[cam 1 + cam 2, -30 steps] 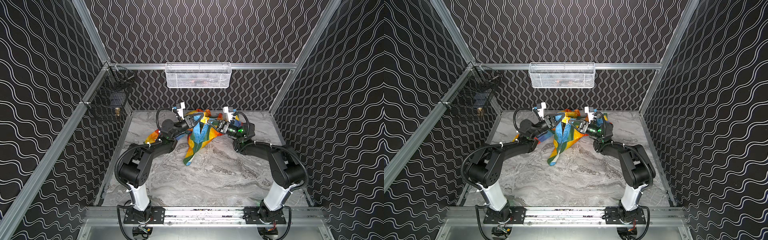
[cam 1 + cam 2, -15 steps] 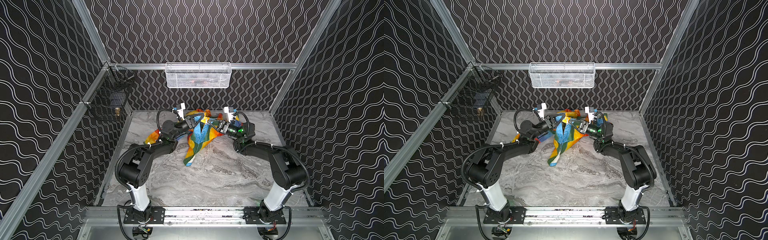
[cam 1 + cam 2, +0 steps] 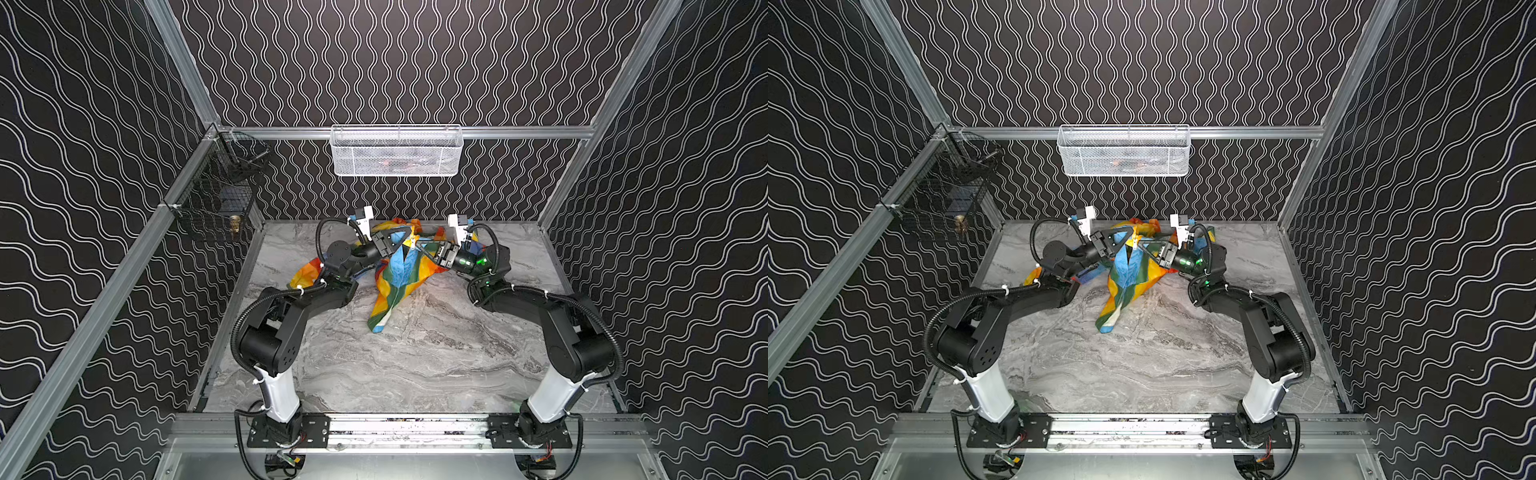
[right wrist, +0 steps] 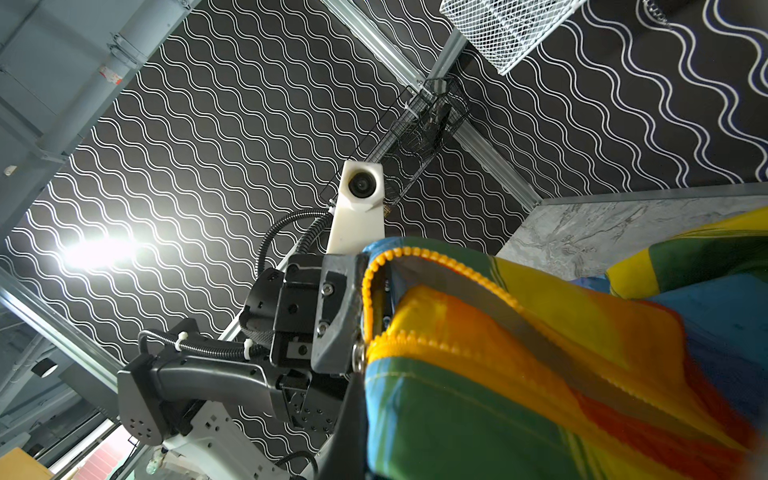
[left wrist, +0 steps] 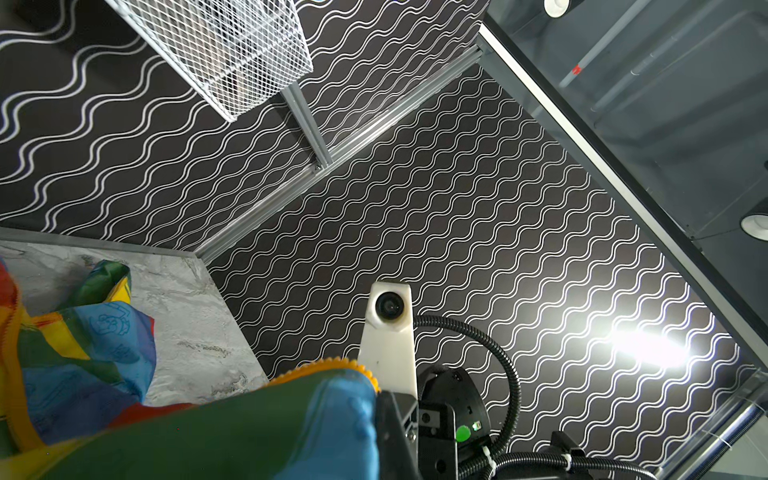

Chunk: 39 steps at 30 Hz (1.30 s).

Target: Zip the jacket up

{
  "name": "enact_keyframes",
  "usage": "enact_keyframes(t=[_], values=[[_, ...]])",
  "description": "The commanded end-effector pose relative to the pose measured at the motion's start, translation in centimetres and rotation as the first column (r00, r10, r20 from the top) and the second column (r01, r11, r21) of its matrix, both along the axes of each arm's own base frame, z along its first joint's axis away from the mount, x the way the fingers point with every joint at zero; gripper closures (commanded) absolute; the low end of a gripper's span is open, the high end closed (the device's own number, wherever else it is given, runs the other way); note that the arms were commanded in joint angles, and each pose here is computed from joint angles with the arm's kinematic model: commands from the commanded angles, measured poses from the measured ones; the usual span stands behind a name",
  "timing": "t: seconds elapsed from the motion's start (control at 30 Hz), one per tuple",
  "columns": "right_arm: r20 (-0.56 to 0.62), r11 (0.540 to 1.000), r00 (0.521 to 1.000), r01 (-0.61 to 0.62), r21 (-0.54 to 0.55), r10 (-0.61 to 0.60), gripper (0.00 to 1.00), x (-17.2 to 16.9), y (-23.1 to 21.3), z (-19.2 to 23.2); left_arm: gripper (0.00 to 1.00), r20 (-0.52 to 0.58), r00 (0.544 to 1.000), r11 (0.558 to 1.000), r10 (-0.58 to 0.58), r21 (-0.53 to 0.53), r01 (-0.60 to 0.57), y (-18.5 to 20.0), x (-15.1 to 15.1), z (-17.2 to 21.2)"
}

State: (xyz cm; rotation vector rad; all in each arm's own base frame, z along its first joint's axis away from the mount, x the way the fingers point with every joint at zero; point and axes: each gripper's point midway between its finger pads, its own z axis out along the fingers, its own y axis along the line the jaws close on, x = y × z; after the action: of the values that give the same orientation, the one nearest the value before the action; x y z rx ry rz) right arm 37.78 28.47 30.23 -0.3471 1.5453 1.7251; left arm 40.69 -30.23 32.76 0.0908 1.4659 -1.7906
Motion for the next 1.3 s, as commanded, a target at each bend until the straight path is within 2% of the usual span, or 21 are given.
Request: enact_keyframes(t=[0.0,0.8,1.07,1.27], values=[[0.053,1.0,0.998,0.024,0.015,-0.025,1.0,-0.2,-0.3,1.0,1.0,0.05,0.999,0.999,-0.016,-0.031,0.018,0.1,-0.7,1.4],[0.061,0.999,0.998,0.017,0.047,-0.02,1.0,-0.2,-0.6,1.4,1.0,0.054,0.998,0.999,-0.033,-0.002,0.034,-0.7,-1.7,1.3],[0.071,0.999,0.997,0.01,0.038,-0.013,1.0,-0.8,-0.6,1.4,1.0,0.085,0.996,1.0,-0.005,-0.002,0.006,-0.2,-1.2,2.9],[0.089,0.999,0.996,0.008,0.042,-0.012,1.0,-1.2,-0.8,1.8,1.0,0.067,0.998,1.0,0.003,-0.002,-0.003,-0.3,-0.7,2.4]])
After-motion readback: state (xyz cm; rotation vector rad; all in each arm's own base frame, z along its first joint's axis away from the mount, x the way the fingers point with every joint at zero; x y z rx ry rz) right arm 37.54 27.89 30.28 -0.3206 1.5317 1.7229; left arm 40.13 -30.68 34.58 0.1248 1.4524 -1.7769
